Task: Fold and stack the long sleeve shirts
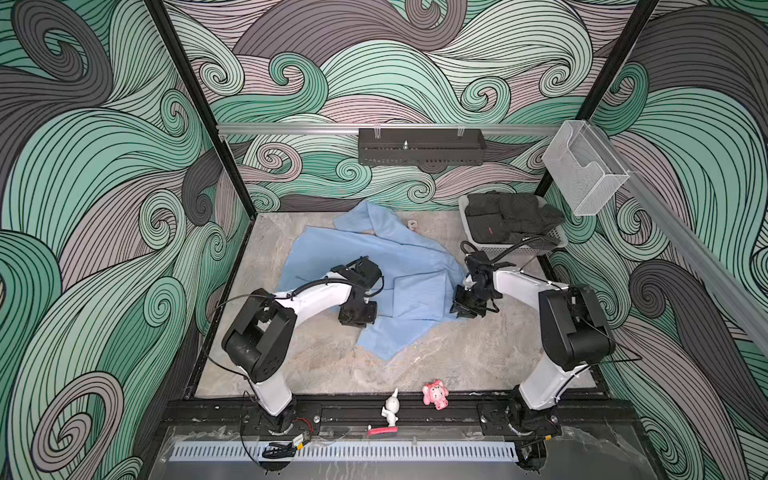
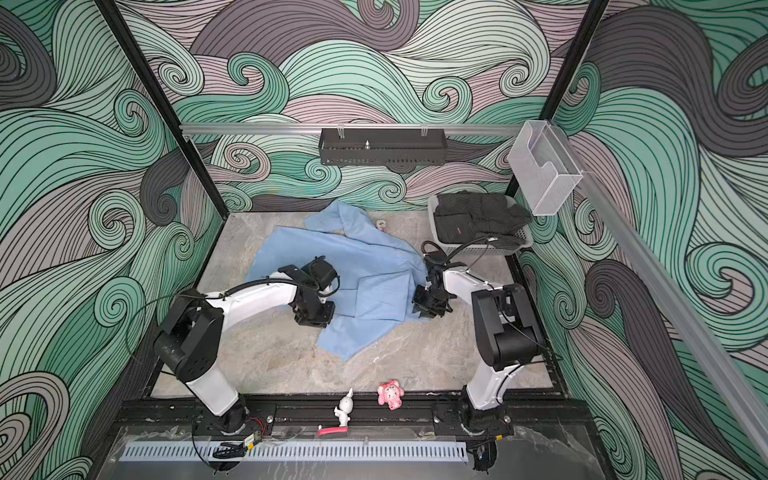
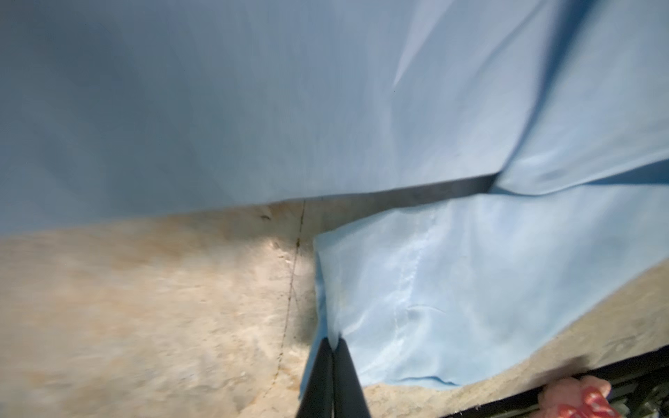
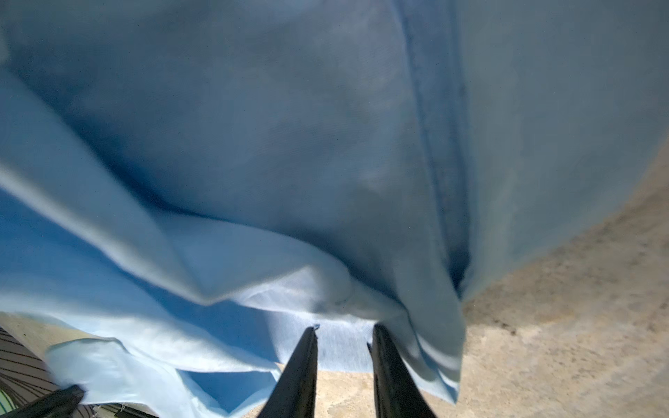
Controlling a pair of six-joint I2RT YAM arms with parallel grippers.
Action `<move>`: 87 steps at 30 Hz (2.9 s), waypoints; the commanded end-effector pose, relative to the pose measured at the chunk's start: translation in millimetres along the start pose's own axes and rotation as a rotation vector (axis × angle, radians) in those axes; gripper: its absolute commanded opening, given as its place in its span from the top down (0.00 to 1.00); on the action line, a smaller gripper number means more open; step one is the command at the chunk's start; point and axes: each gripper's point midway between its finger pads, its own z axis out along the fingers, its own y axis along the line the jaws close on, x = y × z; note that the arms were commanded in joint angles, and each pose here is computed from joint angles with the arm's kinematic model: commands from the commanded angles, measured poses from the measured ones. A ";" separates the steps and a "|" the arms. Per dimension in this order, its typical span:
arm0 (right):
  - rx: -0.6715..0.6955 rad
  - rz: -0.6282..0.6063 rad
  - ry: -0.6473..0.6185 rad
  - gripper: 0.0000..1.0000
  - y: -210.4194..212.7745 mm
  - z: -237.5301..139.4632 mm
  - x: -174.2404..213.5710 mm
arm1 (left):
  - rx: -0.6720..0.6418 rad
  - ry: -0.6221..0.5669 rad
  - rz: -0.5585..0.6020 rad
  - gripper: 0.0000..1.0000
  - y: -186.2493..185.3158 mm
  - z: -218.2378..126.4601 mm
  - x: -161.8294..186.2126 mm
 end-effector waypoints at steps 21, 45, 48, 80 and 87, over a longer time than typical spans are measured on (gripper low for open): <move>-0.003 0.015 0.027 0.74 -9.6 11.5 -1.7 | -0.277 -1.077 0.728 1.00 12.3 -128.6 -103.8; -0.033 0.026 0.049 0.75 -6.8 17.6 1.9 | 0.041 -0.559 0.843 0.95 0.0 -43.2 47.1; -0.038 0.023 0.044 0.75 -5.0 14.8 1.3 | 0.038 -0.534 0.797 0.74 1.7 -52.7 50.6; -0.087 0.032 0.047 0.75 2.3 13.3 0.1 | 0.222 -0.359 -0.852 0.30 34.6 0.9 65.4; -0.078 0.025 0.045 0.75 0.7 11.1 1.3 | 0.096 -0.232 -0.721 0.27 20.1 24.7 54.9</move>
